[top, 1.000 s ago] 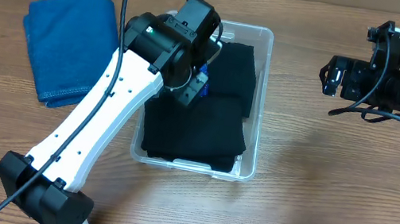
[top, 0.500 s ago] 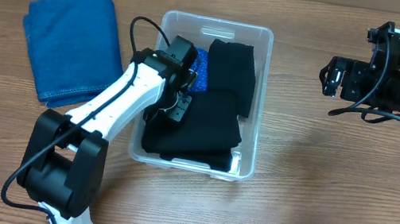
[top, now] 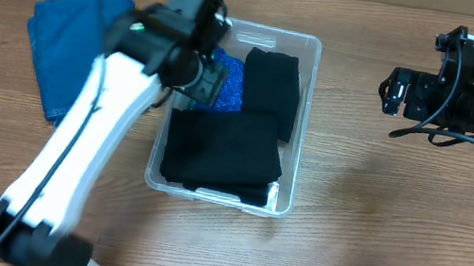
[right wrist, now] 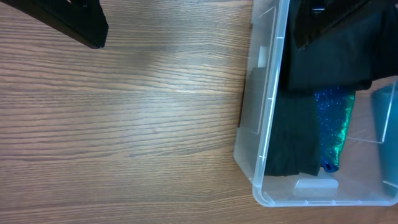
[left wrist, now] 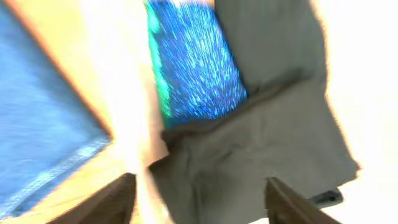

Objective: Pack container
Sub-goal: 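Reach the left gripper to the teal towel and grasp it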

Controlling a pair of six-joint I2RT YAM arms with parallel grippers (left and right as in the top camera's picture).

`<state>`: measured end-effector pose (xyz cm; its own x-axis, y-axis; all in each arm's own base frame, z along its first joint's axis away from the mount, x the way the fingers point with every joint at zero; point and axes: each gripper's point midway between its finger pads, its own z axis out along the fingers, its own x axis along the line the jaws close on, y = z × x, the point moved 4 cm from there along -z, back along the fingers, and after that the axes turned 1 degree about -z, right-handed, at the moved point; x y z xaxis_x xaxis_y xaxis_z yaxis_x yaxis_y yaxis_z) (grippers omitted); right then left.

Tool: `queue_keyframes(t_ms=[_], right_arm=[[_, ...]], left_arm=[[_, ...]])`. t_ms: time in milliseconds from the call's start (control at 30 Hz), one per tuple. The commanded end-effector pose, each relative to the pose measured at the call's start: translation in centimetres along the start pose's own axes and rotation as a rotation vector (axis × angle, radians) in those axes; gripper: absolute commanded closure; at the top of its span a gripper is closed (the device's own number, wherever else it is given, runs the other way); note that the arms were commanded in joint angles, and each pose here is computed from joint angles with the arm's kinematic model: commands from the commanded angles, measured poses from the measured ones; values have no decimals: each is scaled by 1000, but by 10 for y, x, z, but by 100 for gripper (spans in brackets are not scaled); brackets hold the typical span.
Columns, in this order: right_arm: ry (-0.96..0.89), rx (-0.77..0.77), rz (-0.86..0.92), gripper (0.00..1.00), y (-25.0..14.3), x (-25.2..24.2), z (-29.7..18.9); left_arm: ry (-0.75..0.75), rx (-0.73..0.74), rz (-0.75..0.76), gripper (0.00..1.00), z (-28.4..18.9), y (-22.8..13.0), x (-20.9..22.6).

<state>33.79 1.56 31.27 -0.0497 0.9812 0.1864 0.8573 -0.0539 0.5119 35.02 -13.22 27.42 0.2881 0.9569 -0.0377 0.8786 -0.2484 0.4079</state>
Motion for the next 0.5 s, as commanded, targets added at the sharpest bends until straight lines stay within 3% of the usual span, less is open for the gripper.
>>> queue_keyframes(t_ms=[0, 233, 467], right_arm=[[-8, -2, 6, 0, 1, -2, 2], [-8, -2, 6, 0, 1, -2, 2], [-8, 0, 7, 0, 1, -2, 2]], left_arm=[[118, -113, -195, 0, -45, 0, 56], [167, -113, -659, 0, -40, -33, 210], [2, -66, -934, 0, 37, -80, 328]])
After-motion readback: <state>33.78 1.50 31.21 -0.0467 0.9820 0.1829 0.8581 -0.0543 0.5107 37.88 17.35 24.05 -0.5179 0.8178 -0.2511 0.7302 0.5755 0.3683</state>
